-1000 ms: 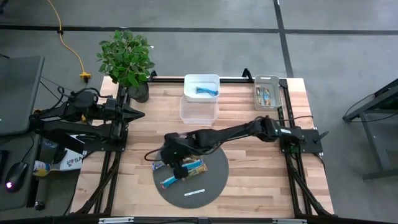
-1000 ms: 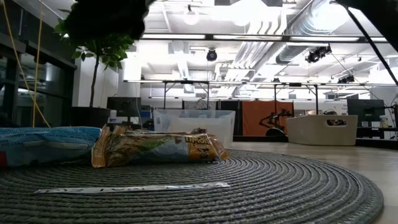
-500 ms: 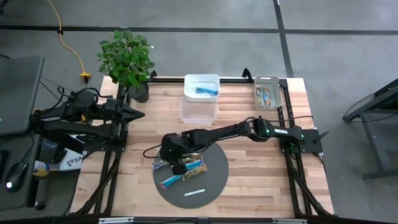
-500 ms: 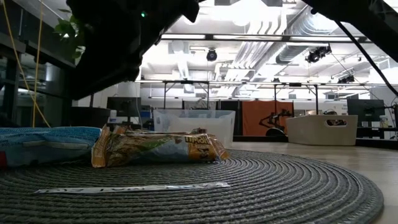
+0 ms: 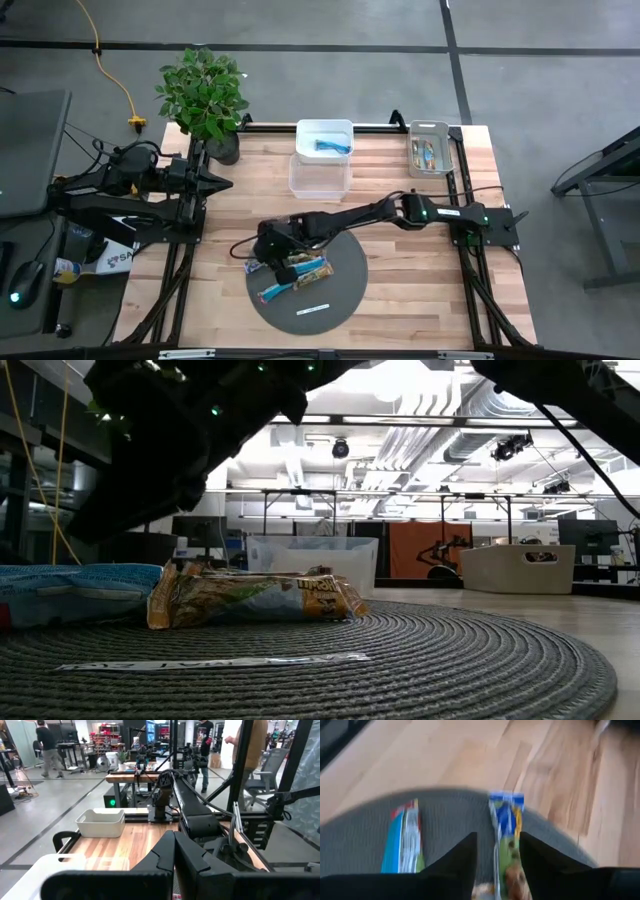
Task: Pick and place Granola Bars by type
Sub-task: Put the blue granola bar into the white bin
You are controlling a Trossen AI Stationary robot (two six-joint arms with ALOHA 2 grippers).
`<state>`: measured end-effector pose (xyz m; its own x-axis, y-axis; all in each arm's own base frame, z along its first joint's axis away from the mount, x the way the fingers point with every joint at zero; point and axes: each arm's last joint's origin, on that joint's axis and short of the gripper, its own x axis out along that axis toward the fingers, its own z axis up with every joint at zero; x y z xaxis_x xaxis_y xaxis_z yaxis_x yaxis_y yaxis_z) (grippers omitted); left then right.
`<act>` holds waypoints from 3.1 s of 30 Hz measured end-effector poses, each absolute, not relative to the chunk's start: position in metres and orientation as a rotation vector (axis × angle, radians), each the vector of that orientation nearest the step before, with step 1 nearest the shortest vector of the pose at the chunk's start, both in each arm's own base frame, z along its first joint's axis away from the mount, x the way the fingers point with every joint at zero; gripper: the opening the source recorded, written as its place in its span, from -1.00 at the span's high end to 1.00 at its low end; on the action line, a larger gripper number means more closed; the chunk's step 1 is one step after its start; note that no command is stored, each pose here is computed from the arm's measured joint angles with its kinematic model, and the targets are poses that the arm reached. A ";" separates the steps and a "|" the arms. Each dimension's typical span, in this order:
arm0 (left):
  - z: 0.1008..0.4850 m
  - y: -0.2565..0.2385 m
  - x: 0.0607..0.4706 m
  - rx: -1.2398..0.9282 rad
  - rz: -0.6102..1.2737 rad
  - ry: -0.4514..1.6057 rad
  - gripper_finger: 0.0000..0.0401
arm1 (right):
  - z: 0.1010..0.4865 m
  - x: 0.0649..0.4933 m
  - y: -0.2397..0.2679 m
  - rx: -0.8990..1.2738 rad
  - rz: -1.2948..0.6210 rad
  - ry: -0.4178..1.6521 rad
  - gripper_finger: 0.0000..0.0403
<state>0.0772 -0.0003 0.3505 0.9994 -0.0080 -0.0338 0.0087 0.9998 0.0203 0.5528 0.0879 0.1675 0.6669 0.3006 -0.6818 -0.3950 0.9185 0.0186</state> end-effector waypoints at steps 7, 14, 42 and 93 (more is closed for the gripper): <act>0.351 0.000 0.077 0.021 -0.008 0.034 1.00 | 0.159 0.555 0.087 -0.159 0.387 0.741 -0.04; 0.351 0.000 0.077 0.021 -0.008 0.034 1.00 | 0.159 0.557 0.081 -0.208 0.325 0.741 -0.17; 0.351 0.000 0.077 0.020 -0.008 0.033 1.00 | 0.127 0.558 0.069 -0.083 0.295 0.840 -0.17; 0.350 0.000 0.077 0.021 -0.008 0.034 1.00 | 0.216 0.557 0.075 0.115 0.552 0.635 0.71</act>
<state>0.0771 -0.0002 0.3505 0.9994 -0.0078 -0.0339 0.0085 0.9998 0.0204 0.5570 0.0750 0.2163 0.6665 0.5226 -0.5316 -0.4540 0.8502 0.2666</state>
